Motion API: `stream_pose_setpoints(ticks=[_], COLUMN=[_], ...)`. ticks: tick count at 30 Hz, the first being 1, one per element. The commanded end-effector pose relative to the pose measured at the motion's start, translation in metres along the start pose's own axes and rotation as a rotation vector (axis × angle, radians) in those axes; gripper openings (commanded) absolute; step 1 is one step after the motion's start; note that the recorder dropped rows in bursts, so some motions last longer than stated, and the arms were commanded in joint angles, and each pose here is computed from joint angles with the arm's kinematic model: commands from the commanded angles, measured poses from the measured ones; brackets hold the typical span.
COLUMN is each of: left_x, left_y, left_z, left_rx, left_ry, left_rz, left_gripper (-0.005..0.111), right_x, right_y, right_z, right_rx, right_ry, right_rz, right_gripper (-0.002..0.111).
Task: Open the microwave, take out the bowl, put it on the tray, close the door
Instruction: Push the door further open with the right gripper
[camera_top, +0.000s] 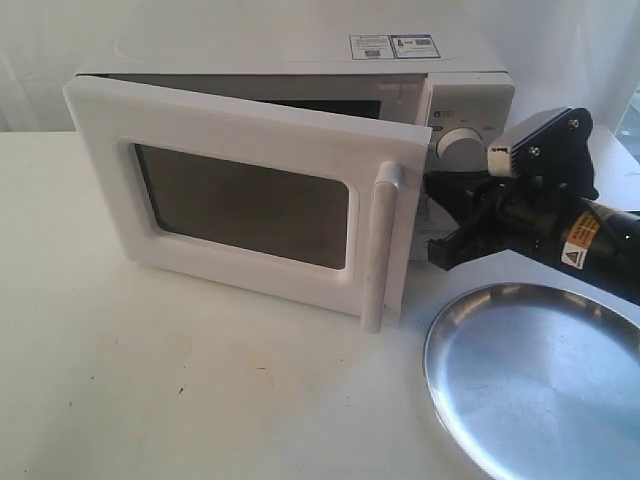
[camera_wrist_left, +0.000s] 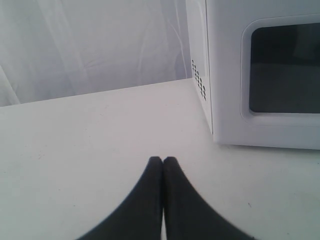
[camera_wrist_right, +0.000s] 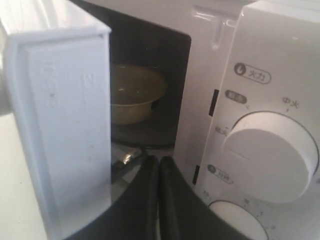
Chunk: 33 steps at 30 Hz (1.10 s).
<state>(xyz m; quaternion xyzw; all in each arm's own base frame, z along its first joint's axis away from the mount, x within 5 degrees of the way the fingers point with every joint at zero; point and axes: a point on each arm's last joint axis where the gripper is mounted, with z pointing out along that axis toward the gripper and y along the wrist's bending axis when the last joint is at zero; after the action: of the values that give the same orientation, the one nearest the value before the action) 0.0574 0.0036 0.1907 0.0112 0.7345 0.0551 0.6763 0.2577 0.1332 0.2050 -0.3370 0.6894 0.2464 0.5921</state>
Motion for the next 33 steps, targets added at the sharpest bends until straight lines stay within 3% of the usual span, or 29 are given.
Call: stream_pose_setpoints(ticks=[1, 5, 13, 18, 20, 22, 27, 33], left_x=[-0.001, -0.001, -0.001, -0.001, -0.001, -0.001, -0.001, -0.001], left_y=[0.0, 0.0, 0.0, 0.0, 0.0, 0.0, 0.0, 0.0], left_z=[0.0, 0.0, 0.0, 0.0, 0.0, 0.0, 0.0, 0.0], left_rx=[0.004, 0.004, 0.004, 0.004, 0.004, 0.004, 0.004, 0.004], left_ry=[-0.009, -0.009, -0.009, -0.009, -0.009, -0.009, -0.009, -0.009], left_rz=[-0.007, -0.007, -0.007, -0.007, -0.007, -0.007, -0.007, -0.007], left_gripper=[0.0, 0.0, 0.0, 0.0, 0.0, 0.0, 0.0, 0.0], right_x=[0.0, -0.002, 0.003, 0.001, 0.002, 0.0, 0.005, 0.013], right_y=[0.0, 0.005, 0.026, 0.063, 0.072, 0.071, 0.047, 0.056], right_z=[0.001, 0.001, -0.002, -0.02, -0.022, -0.02, -0.001, 0.003], right_rx=[-0.01, -0.063, -0.297, -0.714, -0.773, -0.743, -0.442, -0.559], right_ry=[-0.038, -0.064, -0.03, -0.042, -0.028, -0.047, -0.011, -0.059], right_rz=[-0.002, -0.033, -0.033, -0.142, -0.178, -0.157, -0.005, -0.012], right_gripper=[0.0, 0.0, 0.0, 0.0, 0.0, 0.0, 0.0, 0.0])
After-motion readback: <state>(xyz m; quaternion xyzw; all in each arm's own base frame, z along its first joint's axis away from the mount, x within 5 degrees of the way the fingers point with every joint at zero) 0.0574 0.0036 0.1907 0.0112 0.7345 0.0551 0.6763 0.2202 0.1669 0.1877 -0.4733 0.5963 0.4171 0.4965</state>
